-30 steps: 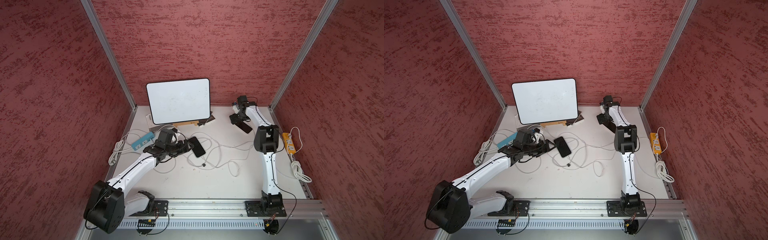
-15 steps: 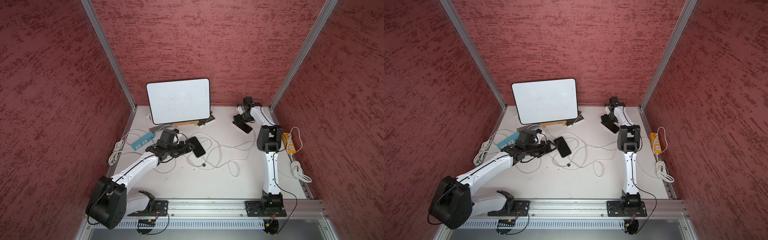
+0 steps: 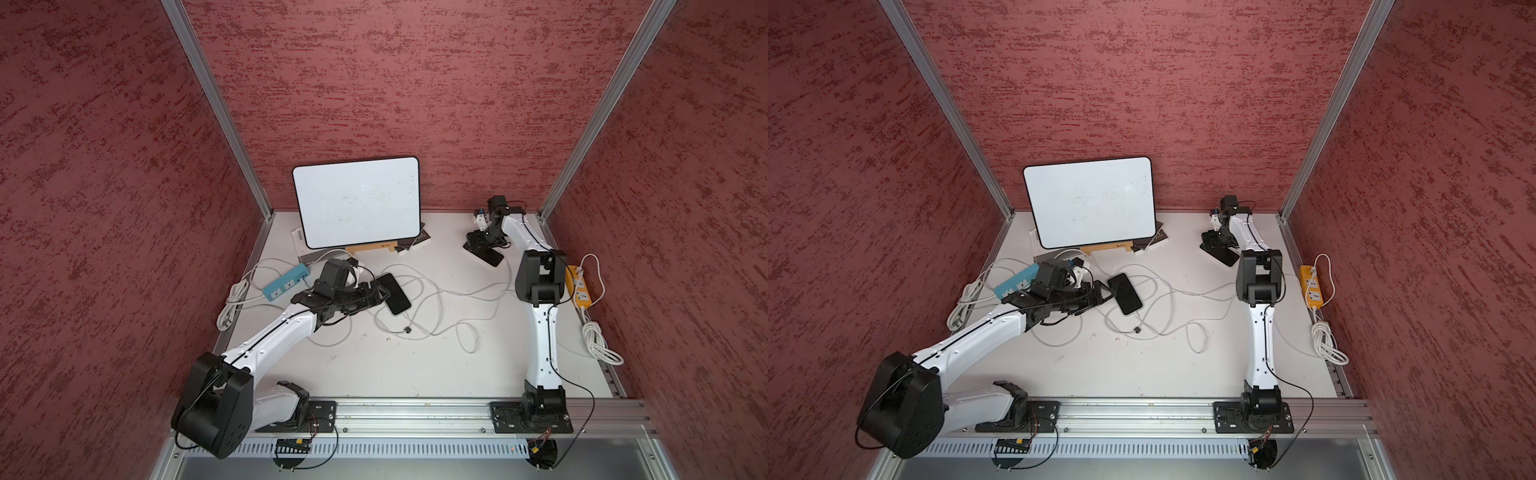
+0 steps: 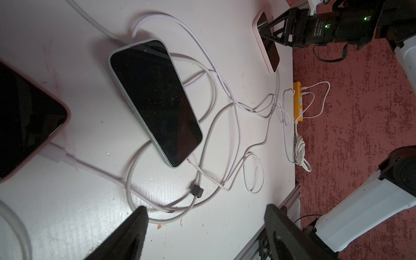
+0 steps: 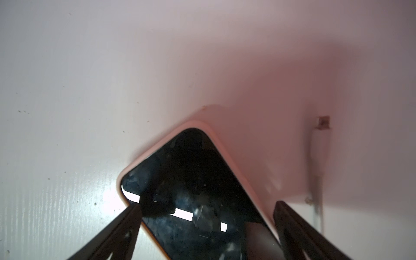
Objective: Plug the charging cable into the phone
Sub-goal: Pick up the phone at the center of the board.
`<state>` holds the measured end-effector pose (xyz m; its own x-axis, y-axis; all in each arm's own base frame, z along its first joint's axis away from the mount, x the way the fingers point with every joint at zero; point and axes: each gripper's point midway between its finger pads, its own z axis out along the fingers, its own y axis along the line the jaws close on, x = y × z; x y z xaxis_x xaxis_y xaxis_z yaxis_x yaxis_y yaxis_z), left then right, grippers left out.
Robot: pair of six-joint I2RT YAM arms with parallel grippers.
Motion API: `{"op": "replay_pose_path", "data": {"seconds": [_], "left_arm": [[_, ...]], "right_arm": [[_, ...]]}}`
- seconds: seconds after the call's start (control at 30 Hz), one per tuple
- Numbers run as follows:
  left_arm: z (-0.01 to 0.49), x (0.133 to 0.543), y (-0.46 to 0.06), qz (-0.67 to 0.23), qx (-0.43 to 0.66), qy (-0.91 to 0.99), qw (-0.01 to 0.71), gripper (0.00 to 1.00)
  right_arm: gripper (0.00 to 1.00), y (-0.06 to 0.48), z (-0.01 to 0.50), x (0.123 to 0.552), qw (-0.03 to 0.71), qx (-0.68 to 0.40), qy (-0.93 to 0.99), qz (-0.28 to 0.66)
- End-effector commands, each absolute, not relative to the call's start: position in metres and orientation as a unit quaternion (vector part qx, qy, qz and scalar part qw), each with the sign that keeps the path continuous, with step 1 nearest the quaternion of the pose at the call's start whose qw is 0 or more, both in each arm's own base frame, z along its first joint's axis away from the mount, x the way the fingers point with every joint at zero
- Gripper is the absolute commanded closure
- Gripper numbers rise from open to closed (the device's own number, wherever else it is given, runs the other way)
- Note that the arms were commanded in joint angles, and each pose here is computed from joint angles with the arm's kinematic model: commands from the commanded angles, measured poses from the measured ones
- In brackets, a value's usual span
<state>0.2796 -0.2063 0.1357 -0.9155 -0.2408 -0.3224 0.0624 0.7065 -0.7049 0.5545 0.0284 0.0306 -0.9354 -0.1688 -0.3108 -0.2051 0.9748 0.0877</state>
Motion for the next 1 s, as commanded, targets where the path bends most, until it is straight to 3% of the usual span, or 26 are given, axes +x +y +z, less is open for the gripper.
{"op": "replay_pose_path", "data": {"seconds": [0.0, 0.27, 0.37, 0.63, 0.97], "left_arm": [[0.135, 0.279, -0.208, -0.381, -0.041, 0.9, 0.205, 0.16], [0.138, 0.278, -0.209, -0.385, -0.04, 0.899, 0.205, 0.16], [0.141, 0.276, -0.209, -0.388, -0.042, 0.898, 0.205, 0.16], [0.14, 0.268, -0.207, -0.389, -0.049, 0.897, 0.207, 0.16], [0.136, 0.261, -0.203, -0.382, -0.059, 0.899, 0.208, 0.16]], "right_arm": [[0.06, 0.037, 0.02, 0.519, 0.089, -0.053, 0.989, 0.102], [0.08, 0.052, 0.039, 0.496, 0.102, 0.009, 0.981, 0.166], [0.01, 0.054, 0.036, 0.484, 0.097, 0.024, 0.981, 0.169], [0.01, 0.044, 0.006, 0.45, 0.061, 0.019, 0.995, 0.081], [0.06, 0.057, -0.004, 0.436, 0.046, -0.025, 0.998, -0.038]]}}
